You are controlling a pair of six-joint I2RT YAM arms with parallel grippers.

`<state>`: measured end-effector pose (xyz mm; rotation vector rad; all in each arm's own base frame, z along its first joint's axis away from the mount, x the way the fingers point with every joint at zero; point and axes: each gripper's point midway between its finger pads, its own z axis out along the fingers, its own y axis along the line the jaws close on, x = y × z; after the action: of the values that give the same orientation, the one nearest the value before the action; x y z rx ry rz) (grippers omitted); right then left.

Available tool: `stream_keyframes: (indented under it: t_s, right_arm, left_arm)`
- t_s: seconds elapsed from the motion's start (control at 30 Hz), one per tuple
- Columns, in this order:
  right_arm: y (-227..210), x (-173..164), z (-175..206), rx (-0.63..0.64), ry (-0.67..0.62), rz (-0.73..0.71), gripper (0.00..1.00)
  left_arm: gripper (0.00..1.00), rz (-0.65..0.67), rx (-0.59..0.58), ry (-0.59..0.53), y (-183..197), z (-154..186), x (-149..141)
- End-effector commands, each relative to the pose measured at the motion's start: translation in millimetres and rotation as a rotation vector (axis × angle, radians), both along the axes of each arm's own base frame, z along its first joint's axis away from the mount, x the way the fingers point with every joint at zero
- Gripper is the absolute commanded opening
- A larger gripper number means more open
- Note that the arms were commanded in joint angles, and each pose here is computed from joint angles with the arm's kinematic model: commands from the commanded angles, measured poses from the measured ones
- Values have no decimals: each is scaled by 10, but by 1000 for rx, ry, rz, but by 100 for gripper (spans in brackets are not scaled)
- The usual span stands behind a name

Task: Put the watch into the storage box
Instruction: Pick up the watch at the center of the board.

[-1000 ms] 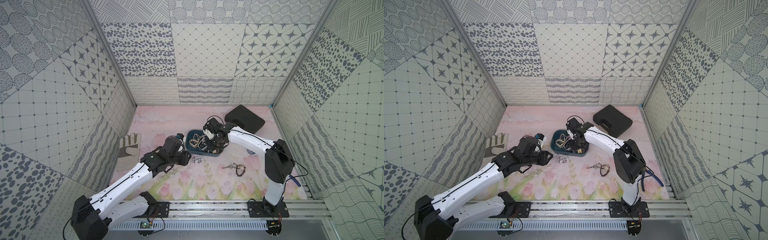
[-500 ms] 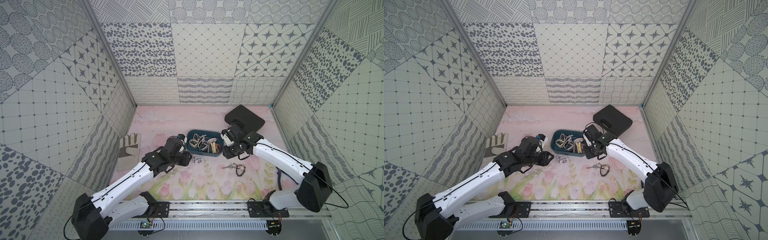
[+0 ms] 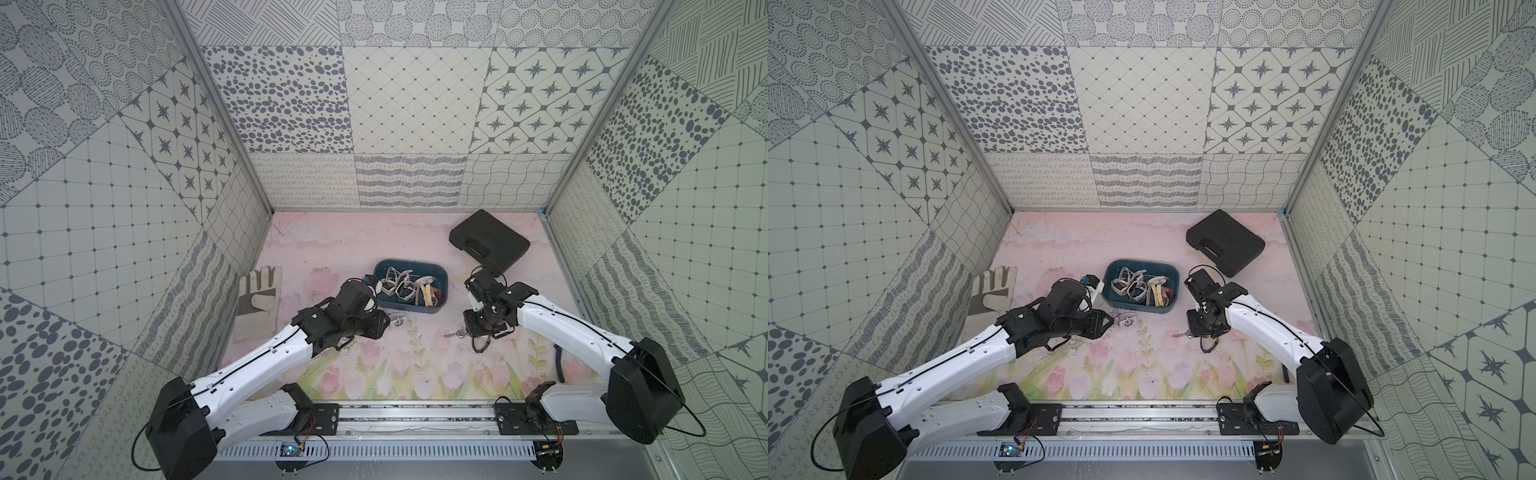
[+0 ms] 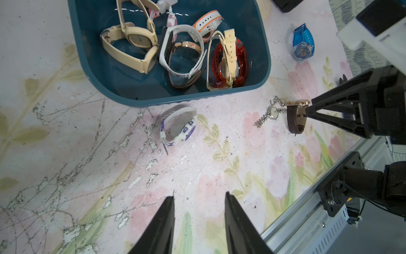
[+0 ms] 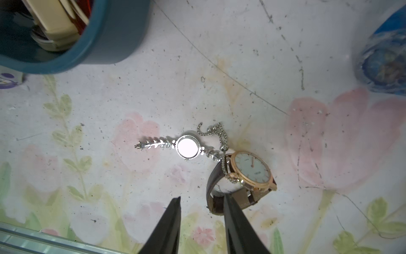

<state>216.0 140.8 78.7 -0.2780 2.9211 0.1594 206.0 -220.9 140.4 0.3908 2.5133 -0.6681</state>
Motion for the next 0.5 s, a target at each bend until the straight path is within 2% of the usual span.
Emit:
stream_keyframes:
  t_s: [0.0,0.47]
  right_arm:
    - [78,23,62,47,-23,-12,37]
    - [17,-179,-149,-32,16,-57,37]
  left_arm:
    - [42,-38,-58,-26,-118,88,-16]
    - [42,-52,-69,-17,-157,49,-72]
